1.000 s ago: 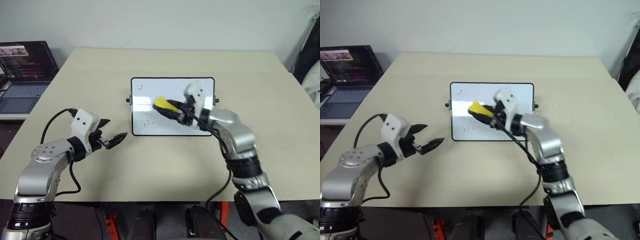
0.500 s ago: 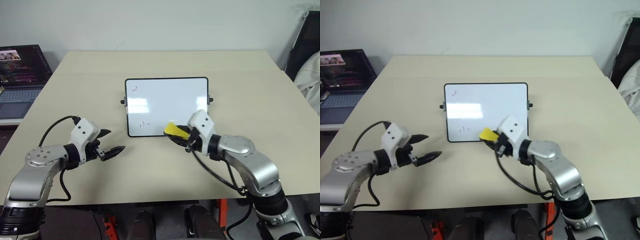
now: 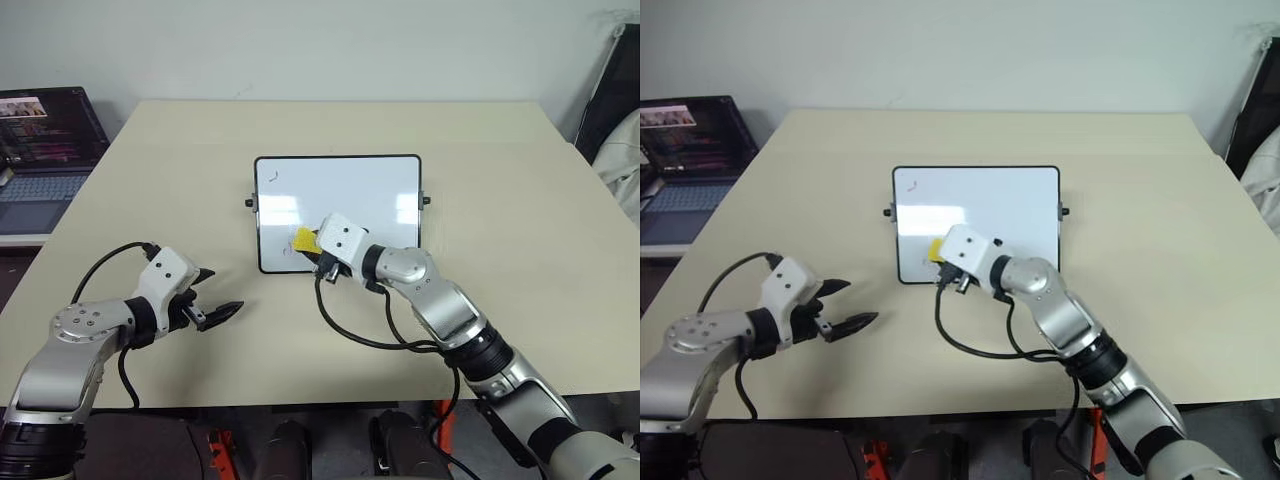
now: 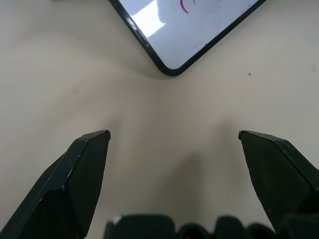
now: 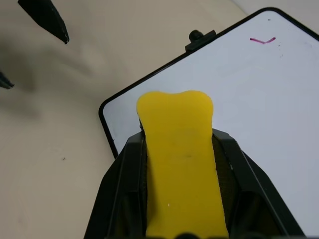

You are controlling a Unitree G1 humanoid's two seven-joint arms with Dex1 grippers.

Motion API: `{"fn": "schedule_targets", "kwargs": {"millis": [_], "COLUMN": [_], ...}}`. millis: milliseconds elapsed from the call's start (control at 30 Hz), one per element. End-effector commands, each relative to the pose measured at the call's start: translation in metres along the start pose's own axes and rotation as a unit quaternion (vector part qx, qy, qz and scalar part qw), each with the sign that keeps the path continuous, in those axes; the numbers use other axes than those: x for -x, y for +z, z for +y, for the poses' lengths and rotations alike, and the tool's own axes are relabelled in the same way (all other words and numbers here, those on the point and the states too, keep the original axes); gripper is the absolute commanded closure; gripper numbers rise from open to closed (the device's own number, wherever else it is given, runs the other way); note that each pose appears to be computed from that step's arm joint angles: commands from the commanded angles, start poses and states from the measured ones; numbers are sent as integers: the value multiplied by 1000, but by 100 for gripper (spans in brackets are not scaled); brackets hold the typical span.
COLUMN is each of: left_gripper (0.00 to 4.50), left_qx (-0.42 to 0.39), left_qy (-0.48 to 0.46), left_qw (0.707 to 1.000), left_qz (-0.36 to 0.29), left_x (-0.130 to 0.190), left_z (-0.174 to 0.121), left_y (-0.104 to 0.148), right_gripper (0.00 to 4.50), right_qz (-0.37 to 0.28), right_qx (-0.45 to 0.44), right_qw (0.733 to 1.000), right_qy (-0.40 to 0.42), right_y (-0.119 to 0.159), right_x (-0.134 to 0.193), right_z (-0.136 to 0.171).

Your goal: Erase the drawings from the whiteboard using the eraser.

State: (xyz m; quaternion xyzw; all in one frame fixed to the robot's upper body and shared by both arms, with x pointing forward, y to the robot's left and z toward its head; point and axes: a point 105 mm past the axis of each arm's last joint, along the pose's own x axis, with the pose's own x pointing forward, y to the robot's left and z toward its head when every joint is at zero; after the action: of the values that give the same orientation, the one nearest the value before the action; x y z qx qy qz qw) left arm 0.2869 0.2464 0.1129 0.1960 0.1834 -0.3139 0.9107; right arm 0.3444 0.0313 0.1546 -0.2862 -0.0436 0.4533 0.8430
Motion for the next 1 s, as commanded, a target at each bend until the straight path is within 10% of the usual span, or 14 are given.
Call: {"fn": "schedule_targets", "kwargs": {"millis": [33,500,767,1000], "left_gripper": [0,0,0,0], "left_qx": [-27,-34,-32,-31], "left_qy": [6,-11,-16,-19], "left_qw": [1000,999,999,999], "left_qz": [-13,-18,-13,-8], "left_x": [3,-7,-6,-4], "left_z": [2,-1,-3,-5], "left_y": [14,21,17,14], "right_gripper": [319,319,319,319], "right_qz": [-26,58,30,103], "right_qx": [39,203,218,232], "right_qw": [998,974,975,961], "right_qy": [-39,80,-13,108], "right_y": [13,-37,-13,-68], "right_x": [-6,-51,-58,-37], "right_z": [-17,26,-10,22]}}
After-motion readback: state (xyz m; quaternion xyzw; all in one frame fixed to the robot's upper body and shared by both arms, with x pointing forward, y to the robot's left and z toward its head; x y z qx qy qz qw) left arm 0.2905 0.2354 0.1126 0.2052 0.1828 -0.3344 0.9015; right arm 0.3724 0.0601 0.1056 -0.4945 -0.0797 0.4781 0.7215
